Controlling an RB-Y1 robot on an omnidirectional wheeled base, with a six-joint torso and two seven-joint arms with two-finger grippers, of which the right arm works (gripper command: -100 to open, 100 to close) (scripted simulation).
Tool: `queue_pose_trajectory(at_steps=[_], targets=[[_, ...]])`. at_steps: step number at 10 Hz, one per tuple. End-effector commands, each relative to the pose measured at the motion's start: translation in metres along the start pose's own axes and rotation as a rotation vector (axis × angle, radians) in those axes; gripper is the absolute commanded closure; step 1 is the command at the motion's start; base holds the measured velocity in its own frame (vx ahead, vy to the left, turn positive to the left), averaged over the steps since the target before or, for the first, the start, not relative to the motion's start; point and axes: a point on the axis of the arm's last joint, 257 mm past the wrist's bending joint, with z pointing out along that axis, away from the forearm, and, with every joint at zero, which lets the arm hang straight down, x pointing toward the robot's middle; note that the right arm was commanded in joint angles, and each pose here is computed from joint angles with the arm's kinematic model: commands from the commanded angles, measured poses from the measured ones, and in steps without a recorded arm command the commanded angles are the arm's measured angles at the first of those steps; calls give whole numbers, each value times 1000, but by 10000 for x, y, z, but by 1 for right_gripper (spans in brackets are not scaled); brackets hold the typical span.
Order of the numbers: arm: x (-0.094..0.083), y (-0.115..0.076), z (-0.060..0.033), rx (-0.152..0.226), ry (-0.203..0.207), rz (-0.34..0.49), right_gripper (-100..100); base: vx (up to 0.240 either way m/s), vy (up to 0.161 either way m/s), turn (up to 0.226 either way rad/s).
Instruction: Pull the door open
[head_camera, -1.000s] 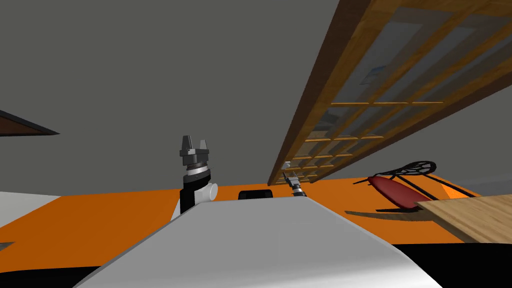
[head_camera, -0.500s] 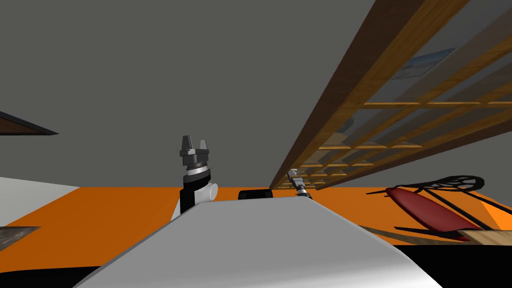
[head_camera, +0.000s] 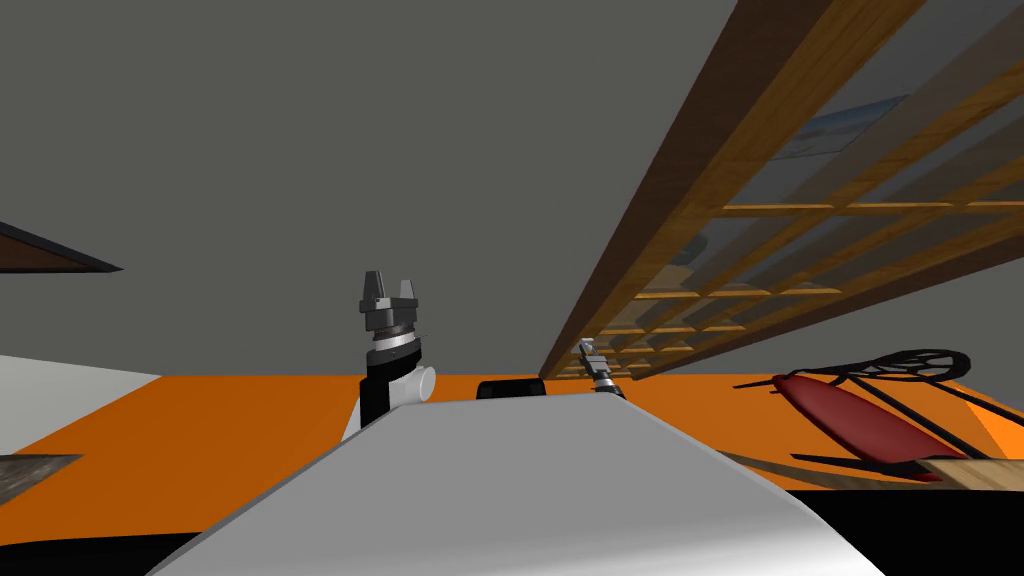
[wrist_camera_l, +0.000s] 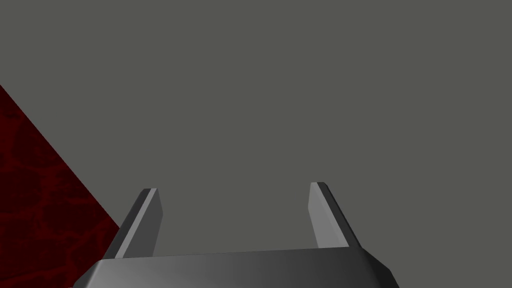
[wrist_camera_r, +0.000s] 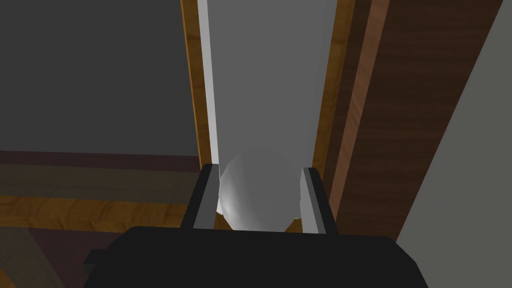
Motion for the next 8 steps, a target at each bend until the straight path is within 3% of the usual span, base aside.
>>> queue_pose_trajectory(at_steps=[1, 8], targets=[[0, 25, 1, -4, -2, 3, 100, 0, 0, 0], [-23, -32, 43, 20, -12, 144, 100, -52, -16, 57]])
